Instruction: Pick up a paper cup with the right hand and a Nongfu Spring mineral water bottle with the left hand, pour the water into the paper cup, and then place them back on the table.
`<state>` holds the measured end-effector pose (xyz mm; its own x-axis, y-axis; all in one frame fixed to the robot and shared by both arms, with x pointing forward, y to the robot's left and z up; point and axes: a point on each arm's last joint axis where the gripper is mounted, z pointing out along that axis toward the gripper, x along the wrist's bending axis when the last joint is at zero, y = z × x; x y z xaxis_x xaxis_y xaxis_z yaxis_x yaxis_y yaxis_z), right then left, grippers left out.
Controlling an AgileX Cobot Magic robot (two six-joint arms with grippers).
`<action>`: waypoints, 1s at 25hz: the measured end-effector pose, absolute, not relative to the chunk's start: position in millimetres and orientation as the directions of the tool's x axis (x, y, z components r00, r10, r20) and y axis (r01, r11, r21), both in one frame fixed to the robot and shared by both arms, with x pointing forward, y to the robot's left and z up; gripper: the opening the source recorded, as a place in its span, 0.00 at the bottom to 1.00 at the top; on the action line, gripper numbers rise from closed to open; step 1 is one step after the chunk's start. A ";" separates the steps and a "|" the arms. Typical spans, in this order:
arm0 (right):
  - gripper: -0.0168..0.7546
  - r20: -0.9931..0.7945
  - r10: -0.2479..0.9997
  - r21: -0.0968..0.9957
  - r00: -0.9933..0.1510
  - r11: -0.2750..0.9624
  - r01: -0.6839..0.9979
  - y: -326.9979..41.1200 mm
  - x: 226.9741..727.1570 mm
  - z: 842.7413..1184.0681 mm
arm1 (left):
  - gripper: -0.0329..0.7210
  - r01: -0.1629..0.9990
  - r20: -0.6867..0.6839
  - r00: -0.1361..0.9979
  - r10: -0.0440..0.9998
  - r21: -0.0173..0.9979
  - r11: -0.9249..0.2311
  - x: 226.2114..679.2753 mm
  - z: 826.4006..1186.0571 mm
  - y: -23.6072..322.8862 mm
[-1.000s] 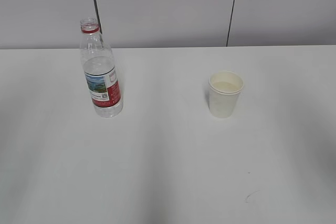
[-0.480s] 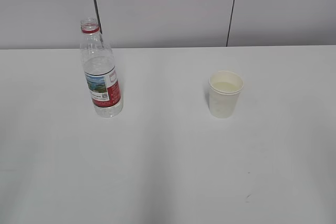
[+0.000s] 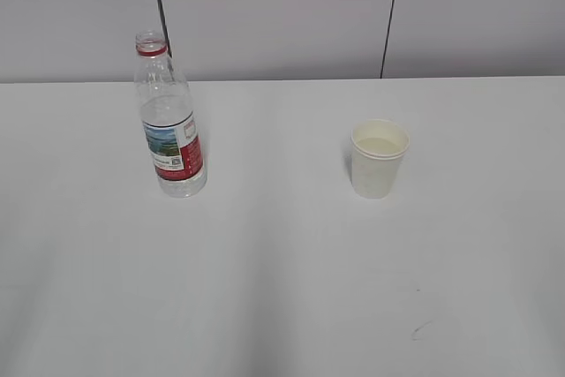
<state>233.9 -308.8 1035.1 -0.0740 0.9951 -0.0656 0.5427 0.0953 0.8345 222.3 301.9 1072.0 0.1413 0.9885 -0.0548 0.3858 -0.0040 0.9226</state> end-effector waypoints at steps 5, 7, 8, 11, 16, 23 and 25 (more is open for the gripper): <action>0.78 -0.069 0.995 0.862 -0.076 0.098 0.498 -308.0 238.9 1033.6 | 0.83 0.406 -0.033 0.127 0.991 0.914 -0.022 225.3 1065.7 303.4; 0.78 -0.071 0.994 0.862 -0.077 0.100 0.497 -307.9 239.6 1032.9 | 0.83 0.414 -0.026 0.130 0.991 0.910 -0.031 225.9 1063.8 303.3; 0.78 -0.075 0.994 0.861 -0.075 0.103 0.498 -308.1 240.1 1031.9 | 0.83 0.413 -0.019 0.133 0.991 0.910 -0.039 225.9 1063.8 303.3; 0.78 -0.079 0.994 0.860 -0.076 0.106 0.500 -308.2 240.4 1031.3 | 0.83 0.412 -0.009 0.138 0.990 0.910 -0.049 225.9 1063.8 303.3; 0.78 -0.079 0.994 0.860 -0.076 0.106 0.500 -308.2 240.4 1031.3 | 0.83 0.411 -0.006 0.139 0.990 0.910 -0.052 225.9 1063.8 303.3; 0.78 -0.073 0.994 0.860 -0.082 0.104 0.500 -307.5 240.6 1030.7 | 0.83 0.408 0.034 0.116 0.993 0.910 -0.079 226.3 1063.9 306.7; 0.78 -0.068 0.994 0.860 -0.084 0.101 0.501 -307.0 240.6 1030.7 | 0.83 0.407 0.049 0.105 0.993 0.909 -0.088 226.4 1064.0 308.2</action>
